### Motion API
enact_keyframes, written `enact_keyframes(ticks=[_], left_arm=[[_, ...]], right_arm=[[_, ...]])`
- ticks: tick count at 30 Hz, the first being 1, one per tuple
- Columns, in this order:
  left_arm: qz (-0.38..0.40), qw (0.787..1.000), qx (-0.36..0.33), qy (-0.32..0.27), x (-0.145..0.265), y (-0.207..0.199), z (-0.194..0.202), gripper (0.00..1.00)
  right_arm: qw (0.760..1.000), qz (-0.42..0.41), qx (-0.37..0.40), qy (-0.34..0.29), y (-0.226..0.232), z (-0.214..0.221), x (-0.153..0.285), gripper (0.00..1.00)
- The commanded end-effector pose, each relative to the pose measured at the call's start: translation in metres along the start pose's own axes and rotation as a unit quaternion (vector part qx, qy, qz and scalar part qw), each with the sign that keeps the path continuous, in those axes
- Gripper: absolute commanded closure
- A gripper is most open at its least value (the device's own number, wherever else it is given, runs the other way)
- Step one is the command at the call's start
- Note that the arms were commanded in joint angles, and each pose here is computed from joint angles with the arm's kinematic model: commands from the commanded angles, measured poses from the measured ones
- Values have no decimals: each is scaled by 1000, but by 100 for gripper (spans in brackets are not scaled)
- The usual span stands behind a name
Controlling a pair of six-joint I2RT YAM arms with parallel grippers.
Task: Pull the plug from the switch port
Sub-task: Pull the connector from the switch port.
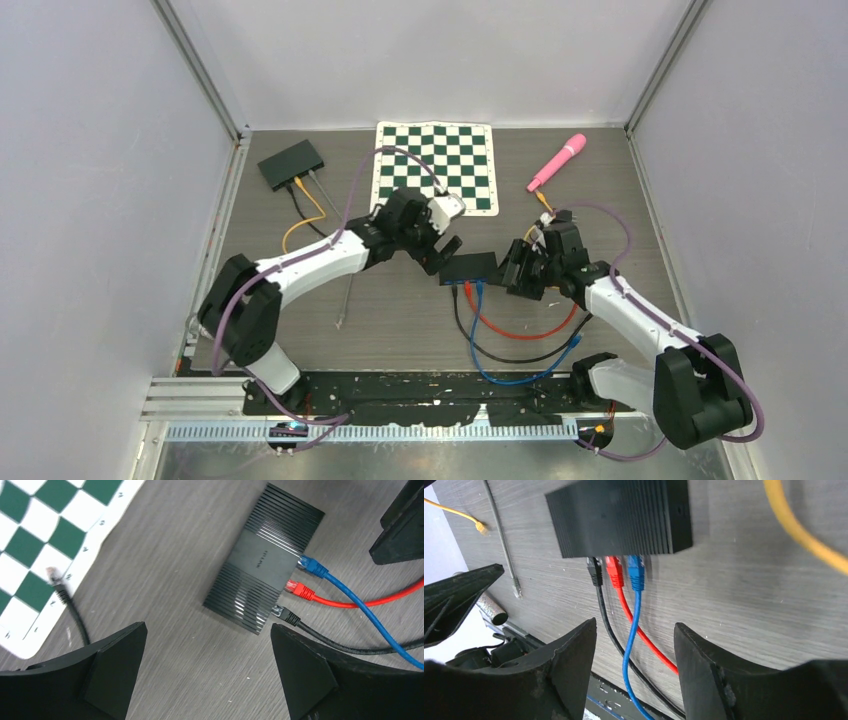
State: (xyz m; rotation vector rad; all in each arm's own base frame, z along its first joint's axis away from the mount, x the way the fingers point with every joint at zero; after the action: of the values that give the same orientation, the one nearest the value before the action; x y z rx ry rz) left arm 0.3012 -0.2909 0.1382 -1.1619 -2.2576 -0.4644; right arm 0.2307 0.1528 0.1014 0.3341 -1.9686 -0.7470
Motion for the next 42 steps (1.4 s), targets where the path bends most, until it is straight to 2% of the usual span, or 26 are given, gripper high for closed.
enact_keyframes(ticks=[1,8,15,25,42], left_arm=[[40,994,-85,48,-9,-20,-3,1],[81,989,-103,64,-27,-38,-6,1],[110,979,-123,116,-39,-39,0,1],[121,971,-136,154,-57,-38,14,1],[128,967,-132,174,-84,-42,26,2]], right_arm=[[996,-71,-46,-17,20,1,0,36],[996,-57,-63,-3,6,13,-7,37],[996,-49,-65,20,7,9,-18,37],[995,-46,-85,24,-2,12,-27,37],[991,-54,-114,39,-7,17,-41,37]])
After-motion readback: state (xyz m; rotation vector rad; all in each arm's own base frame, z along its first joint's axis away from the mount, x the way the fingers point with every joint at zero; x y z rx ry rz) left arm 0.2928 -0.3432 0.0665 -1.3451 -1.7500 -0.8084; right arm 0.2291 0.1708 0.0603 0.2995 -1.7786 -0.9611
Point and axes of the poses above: each gripper's point midway between its finger pads, its own x axis back along the fingers, its own y axis along the line the jaws close on, z = x × y, the point moved 2 cm from there along x, back along the fingers, and after that the axes turned 2 degrees about -x, right-handed, at the moved point
